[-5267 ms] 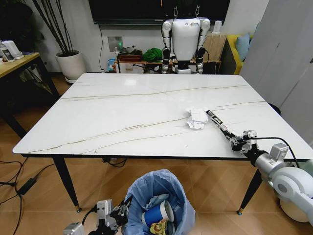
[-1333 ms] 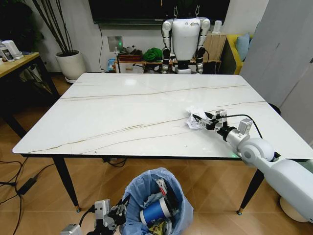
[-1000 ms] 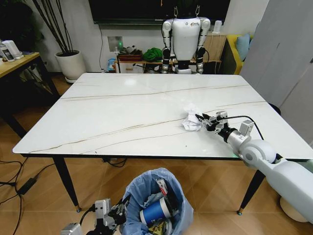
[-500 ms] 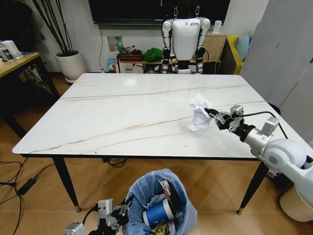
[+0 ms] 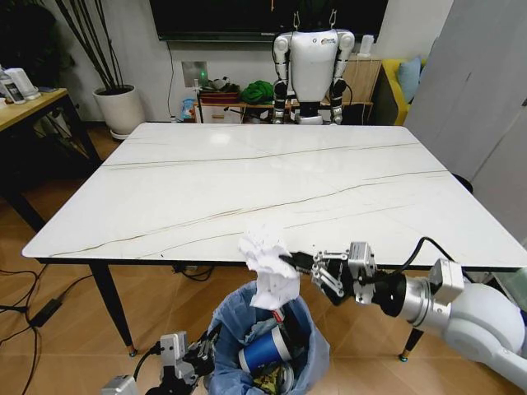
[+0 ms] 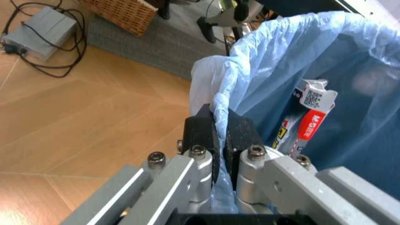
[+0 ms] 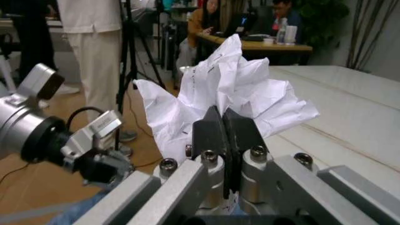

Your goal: Pick up the trash bin and place the trash from the table into it.

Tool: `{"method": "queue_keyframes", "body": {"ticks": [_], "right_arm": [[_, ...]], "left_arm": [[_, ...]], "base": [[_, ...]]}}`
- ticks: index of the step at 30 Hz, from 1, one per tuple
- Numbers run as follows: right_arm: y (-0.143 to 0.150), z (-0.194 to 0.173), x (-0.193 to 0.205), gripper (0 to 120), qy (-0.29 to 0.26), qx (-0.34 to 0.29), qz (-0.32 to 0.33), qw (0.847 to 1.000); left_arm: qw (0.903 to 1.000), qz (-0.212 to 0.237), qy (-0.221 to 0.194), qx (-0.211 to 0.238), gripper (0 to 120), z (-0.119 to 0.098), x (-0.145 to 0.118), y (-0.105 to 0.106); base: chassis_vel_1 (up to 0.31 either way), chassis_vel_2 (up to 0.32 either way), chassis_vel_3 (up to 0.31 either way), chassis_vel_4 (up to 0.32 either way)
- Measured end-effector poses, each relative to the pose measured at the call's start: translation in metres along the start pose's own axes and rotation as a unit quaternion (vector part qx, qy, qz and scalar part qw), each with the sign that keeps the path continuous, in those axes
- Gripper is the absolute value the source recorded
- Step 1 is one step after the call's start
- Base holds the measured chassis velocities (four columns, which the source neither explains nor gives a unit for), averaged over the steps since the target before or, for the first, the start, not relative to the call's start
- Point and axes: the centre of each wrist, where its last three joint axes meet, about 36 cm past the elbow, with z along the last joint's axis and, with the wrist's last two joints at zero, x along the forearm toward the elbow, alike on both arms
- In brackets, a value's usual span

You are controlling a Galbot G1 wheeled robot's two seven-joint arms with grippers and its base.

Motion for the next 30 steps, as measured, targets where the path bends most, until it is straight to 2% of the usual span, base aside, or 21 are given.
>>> {"method": "queue_keyframes", "body": {"ticks": [6, 9, 11, 16, 17, 19, 20, 22, 24, 25, 27, 28, 30], "right_arm": [[0.005, 0.012, 0.003, 3, 0.011, 0.001, -0.034, 0.999], [0.005, 0.014, 0.004, 15, 0.011, 0.001, -0.036, 0.999], [0.004, 0.014, 0.004, 18, 0.011, 0.001, -0.036, 0.999], [0.005, 0.02, 0.005, 43, 0.009, 0.0, -0.04, 0.999], [0.005, 0.02, 0.005, 43, 0.009, 0.0, -0.04, 0.999], [0.005, 0.022, 0.005, 52, 0.001, 0.0, -0.032, 0.999], [0.005, 0.022, 0.005, 52, 0.001, 0.0, -0.032, 0.999], [0.002, 0.021, 0.004, 61, -0.013, -0.003, -0.011, 1.0], [-0.013, 0.012, 0.006, 72, -0.045, -0.003, 0.063, 0.997], [-0.013, 0.012, 0.006, 72, -0.045, -0.003, 0.063, 0.997], [-0.025, 0.004, 0.011, 82, -0.065, 0.005, 0.132, 0.989], [-0.025, 0.004, 0.011, 82, -0.065, 0.005, 0.132, 0.989], [-0.036, 0.001, 0.017, 90, -0.08, 0.028, 0.221, 0.972]], "left_arm": [[1.0, 0.0, -0.002, 0.0, 0, -0.001, -0.001, 0.001], [1.0, 0.0, -0.002, 0.0, 0, -0.001, -0.001, 0.001], [1.0, 0.0, -0.003, 0.0, 0, -0.001, -0.001, 0.001], [1.0, 0.0, -0.003, 0.001, 0, -0.002, -0.001, 0.001], [1.0, 0.0, -0.003, 0.001, 0, -0.002, -0.001, 0.001], [1.0, -0.001, -0.003, 0.001, 0, -0.001, -0.001, 0.001], [1.0, -0.001, -0.003, 0.001, 0, -0.001, -0.001, 0.001], [1.0, -0.002, -0.002, 0.001, 0, -0.001, -0.001, 0.001], [1.0, -0.005, 0.001, -0.001, 0, 0.001, -0.002, 0.002], [1.0, -0.005, 0.001, -0.001, 0, 0.001, -0.002, 0.002], [1.0, -0.007, 0.004, -0.005, 0, 0.003, -0.003, 0.004], [1.0, -0.007, 0.004, -0.005, 0, 0.003, -0.003, 0.004], [0.9999, -0.008, 0.004, -0.009, 0, 0.006, -0.005, 0.007]], "base": [[0.0, 0.0, 0.0, 0.0], [0.0, 0.0, 0.0, 0.0], [0.0, 0.0, 0.0, 0.0], [0.0, 0.0, 0.0, 0.0], [0.0, 0.0, 0.0, 0.0], [0.0, 0.0, 0.0, 0.0], [0.0, 0.0, 0.0, 0.0], [0.0, 0.0, 0.0, 0.0], [0.0, 0.0, 0.0, 0.0], [0.0, 0.0, 0.0, 0.0], [0.0, 0.0, 0.0, 0.0], [0.0, 0.0, 0.0, 0.0], [0.0, 0.0, 0.0, 0.0]]}}
